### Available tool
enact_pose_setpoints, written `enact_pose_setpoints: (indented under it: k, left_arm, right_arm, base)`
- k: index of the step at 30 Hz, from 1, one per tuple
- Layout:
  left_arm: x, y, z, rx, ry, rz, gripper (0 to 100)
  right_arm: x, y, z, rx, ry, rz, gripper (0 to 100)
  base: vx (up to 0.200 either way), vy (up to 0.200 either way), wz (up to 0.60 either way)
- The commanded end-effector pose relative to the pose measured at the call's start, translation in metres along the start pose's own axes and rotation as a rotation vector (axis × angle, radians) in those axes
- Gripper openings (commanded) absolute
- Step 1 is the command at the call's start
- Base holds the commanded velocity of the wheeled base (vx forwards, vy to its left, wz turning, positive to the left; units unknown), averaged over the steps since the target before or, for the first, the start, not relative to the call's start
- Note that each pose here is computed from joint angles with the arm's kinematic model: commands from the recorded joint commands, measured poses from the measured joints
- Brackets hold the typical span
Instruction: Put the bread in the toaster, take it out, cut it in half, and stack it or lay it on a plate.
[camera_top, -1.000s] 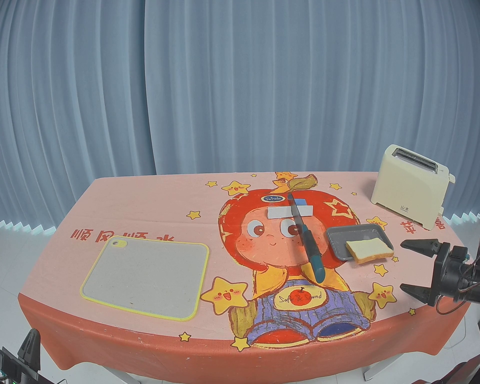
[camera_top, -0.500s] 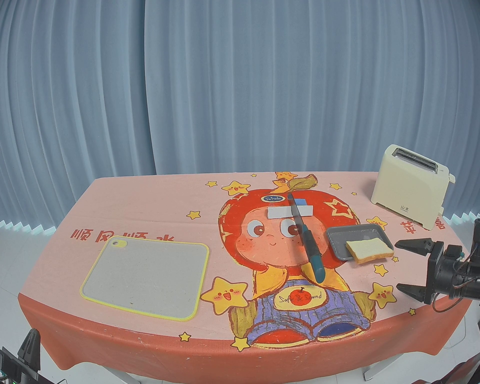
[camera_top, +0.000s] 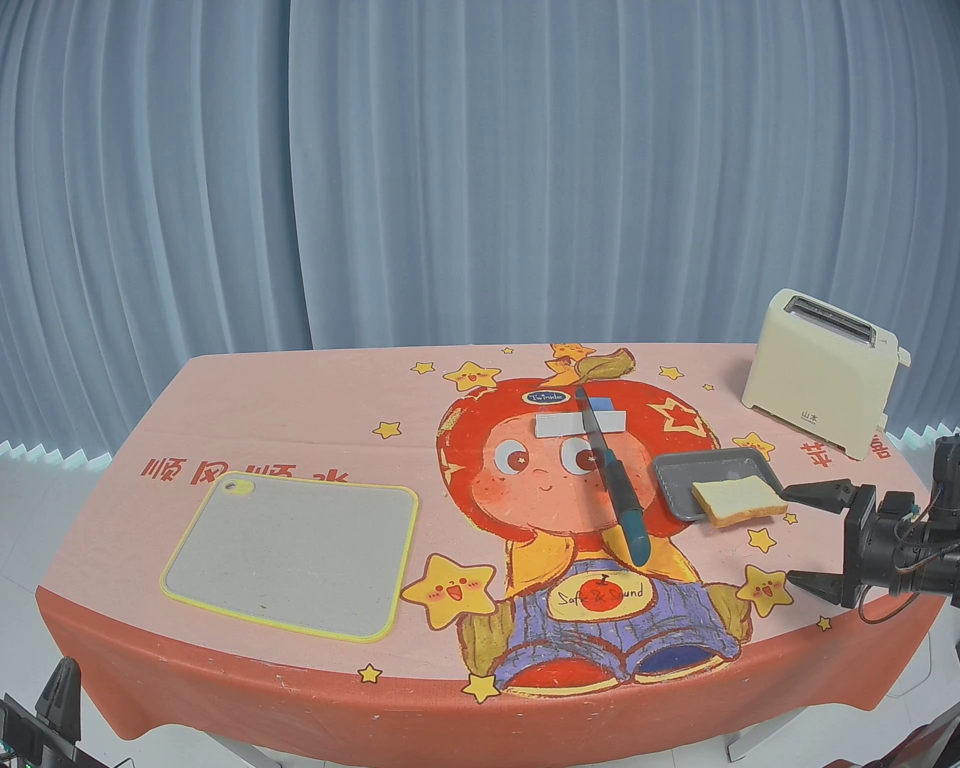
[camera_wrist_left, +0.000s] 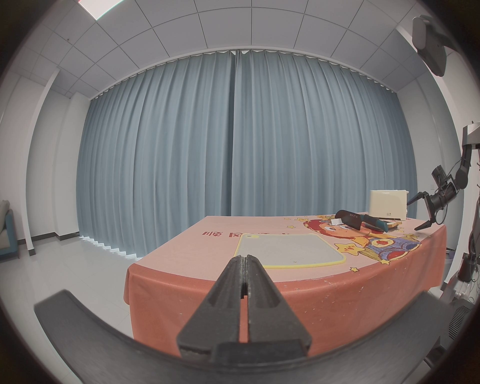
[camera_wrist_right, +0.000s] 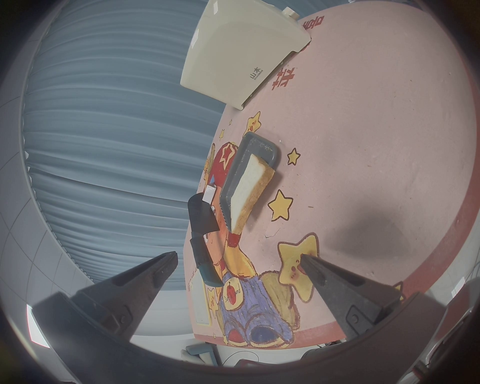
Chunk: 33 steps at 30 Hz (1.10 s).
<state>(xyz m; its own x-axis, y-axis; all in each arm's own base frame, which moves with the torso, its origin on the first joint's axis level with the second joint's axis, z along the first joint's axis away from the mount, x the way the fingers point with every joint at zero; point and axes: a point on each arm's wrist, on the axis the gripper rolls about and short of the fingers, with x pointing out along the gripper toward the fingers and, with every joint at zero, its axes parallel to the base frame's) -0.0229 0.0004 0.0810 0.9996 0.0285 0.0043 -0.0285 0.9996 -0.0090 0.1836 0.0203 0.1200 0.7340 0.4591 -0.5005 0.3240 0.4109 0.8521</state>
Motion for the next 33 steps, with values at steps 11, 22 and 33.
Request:
enact_pose_setpoints:
  k: [11,22,33]
  left_arm:
    - [0.0,0.0,-0.005,0.0,0.001,0.001,0]
    - [0.0,0.0,-0.005,0.0,0.001,0.001,0]
    - [0.0,0.0,-0.005,0.0,0.001,0.001,0]
  right_arm:
    - [0.02,0.001,0.01,0.025,0.019,-0.035,100]
    - [0.029,0.013,0.021,0.02,0.006,-0.01,100]
    - [0.051,0.016,0.033,0.03,0.019,-0.032,100]
  base:
    - [0.0,0.0,0.0]
    - [0.0,0.0,0.0]
    - [0.0,0.0,0.0]
